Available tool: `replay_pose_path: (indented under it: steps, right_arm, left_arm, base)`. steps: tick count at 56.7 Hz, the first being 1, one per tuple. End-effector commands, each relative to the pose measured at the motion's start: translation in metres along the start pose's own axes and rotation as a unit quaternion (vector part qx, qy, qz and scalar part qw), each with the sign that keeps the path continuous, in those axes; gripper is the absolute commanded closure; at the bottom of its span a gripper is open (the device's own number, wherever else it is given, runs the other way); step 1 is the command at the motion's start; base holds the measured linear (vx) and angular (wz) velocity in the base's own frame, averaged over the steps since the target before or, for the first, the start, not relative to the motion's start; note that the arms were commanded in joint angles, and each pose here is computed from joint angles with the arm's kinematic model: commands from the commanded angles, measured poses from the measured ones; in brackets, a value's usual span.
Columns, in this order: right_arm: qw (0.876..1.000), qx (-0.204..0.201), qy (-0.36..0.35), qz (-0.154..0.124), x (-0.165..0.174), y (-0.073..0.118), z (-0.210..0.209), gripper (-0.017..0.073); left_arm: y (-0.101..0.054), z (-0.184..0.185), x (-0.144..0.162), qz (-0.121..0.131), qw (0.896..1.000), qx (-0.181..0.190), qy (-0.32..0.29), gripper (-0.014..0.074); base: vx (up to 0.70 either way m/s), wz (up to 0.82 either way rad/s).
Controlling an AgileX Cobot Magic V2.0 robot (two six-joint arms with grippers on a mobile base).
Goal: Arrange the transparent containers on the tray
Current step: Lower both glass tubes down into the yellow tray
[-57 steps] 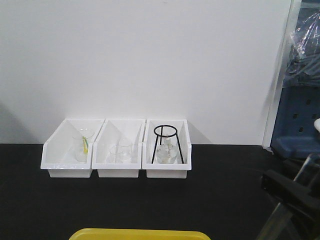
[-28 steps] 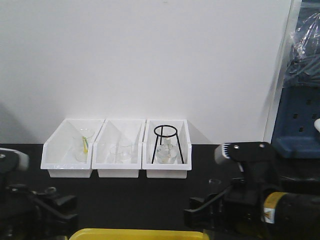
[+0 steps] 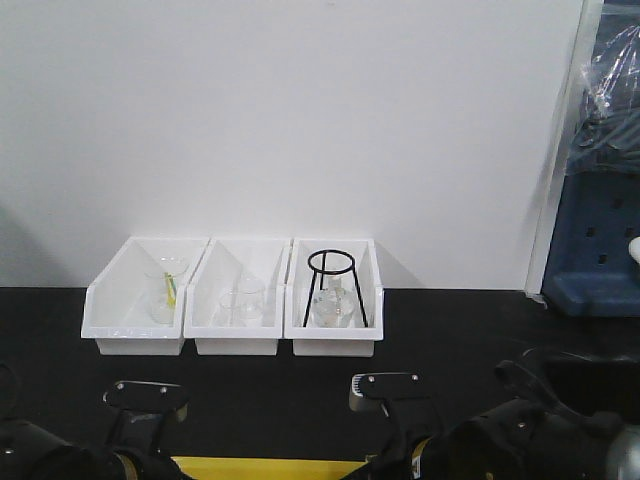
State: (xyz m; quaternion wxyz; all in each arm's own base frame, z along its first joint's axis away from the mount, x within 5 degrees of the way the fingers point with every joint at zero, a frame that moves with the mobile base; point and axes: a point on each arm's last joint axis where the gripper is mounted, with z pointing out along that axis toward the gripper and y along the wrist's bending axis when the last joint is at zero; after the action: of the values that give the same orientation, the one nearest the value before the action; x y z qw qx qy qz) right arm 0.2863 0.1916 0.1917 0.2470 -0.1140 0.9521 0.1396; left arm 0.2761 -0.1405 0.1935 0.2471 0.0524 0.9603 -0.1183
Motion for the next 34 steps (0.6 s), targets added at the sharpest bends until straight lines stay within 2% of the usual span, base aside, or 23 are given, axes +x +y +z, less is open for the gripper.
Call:
replay_pose_path:
  steps: [1,12,22,27,34]
  right_arm:
    - [0.999,-0.014,-0.043,0.001,-0.015,0.005,-0.008,0.0561]
    - [1.000,-0.008,-0.018,0.008,-0.009,0.003,0.004,0.0525]
    - [1.000,-0.006,-0.012,0.013,-0.008,0.002,0.008,0.0433]
    - [1.000,-0.007,-0.015,0.013,-0.009,0.002,0.008,0.0349]
    - [1.000,-0.007,-0.014,0.013,-0.008,0.002,0.008,0.0200]
  left_arm:
    - [-0.007,0.000,-0.013,-0.005,0.999,0.016,-0.037,0.0395]
    - [-0.004,0.016,-0.008,-0.006,1.000,0.007,-0.015,0.0302]
    - [-0.004,0.018,-0.008,-0.007,1.000,0.008,-0.018,0.0171]
    - [-0.004,0.018,-0.008,-0.007,1.000,0.008,-0.020,0.0116]
    - [-0.005,0.017,-0.008,-0.007,1.000,0.009,-0.019,0.0094]
  base:
    - [0.00,0.00]
    - [0.00,0.00]
    - [0.00,0.00]
    - [0.00,0.00]
    - [0.00,0.00]
